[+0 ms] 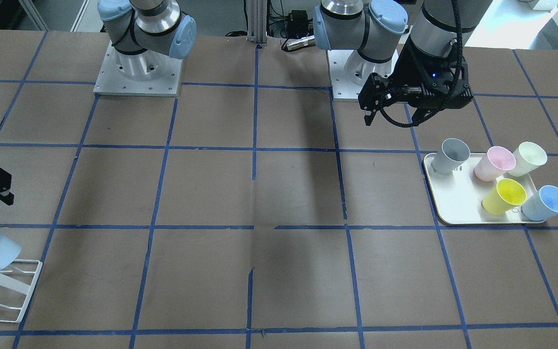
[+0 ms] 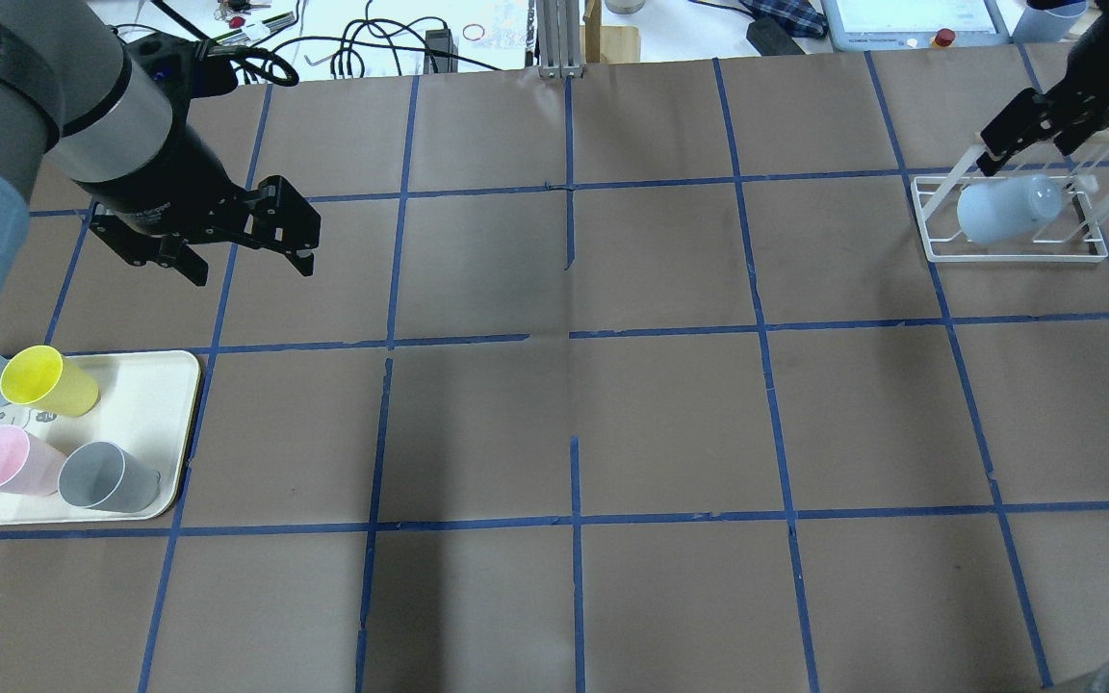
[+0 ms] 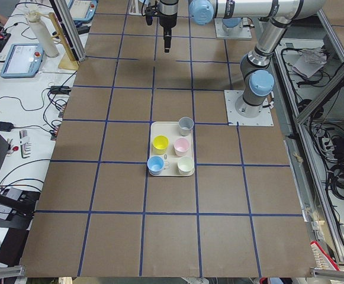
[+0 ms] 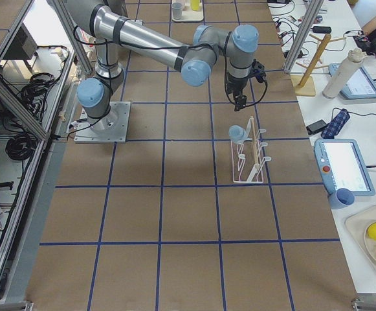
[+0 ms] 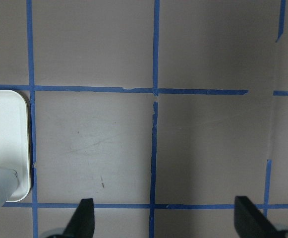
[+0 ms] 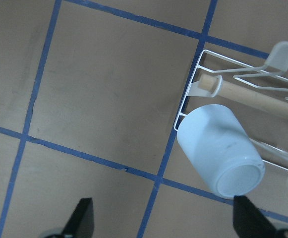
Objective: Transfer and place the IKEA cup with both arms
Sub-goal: 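Lower the right gripper and grasp the light blue cup on the rack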
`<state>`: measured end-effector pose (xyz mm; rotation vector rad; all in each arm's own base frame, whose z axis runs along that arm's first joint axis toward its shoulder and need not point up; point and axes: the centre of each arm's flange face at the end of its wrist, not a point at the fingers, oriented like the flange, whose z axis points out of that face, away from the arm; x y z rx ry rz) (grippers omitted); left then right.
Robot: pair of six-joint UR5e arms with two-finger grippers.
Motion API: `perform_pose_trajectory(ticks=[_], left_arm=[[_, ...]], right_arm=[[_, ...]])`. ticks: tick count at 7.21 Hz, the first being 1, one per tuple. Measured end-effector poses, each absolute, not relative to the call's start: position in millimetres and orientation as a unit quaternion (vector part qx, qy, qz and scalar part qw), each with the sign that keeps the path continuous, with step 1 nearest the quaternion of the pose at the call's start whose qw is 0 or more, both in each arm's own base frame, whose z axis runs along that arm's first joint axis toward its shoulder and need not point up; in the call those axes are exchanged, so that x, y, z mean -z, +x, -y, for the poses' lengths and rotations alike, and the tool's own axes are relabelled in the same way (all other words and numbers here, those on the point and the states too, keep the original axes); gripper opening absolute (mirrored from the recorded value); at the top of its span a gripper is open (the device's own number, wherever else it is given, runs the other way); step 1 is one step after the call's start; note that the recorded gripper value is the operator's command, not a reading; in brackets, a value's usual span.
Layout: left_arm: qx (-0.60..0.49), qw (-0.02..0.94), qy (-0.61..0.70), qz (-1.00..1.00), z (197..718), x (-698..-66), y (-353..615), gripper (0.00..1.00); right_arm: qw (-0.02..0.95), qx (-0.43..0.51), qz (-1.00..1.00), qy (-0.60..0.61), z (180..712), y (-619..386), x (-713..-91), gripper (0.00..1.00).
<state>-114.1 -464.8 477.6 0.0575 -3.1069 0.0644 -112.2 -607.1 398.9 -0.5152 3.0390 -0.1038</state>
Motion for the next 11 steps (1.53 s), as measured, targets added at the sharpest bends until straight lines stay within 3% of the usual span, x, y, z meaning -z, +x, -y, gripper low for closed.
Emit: perform_pose_trajectory(ticks=[4,8,10,11], left_arm=[[-0.02,0.017,0.019,0.999,465,-477,-114,1.0],[-0.02,0.017,0.018,0.999,464,-477,-115,1.0],[-0.02,0.017,0.018,0.999,465,-477,-115,1.0],[-0.02,0.017,0.019,0.999,465,-477,-114,1.0]], right_arm=[[0.035,0.057,-0.953,-0.296,625,-169,-351,1.0],[0.035,0.067,-0.939,-0.334,634,-177,-312,1.0],[0.034,0.067,-0.938,-0.339,634,-177,-298,0.92],[0.035,0.067,-0.938,-0.339,634,-177,-296,0.81]])
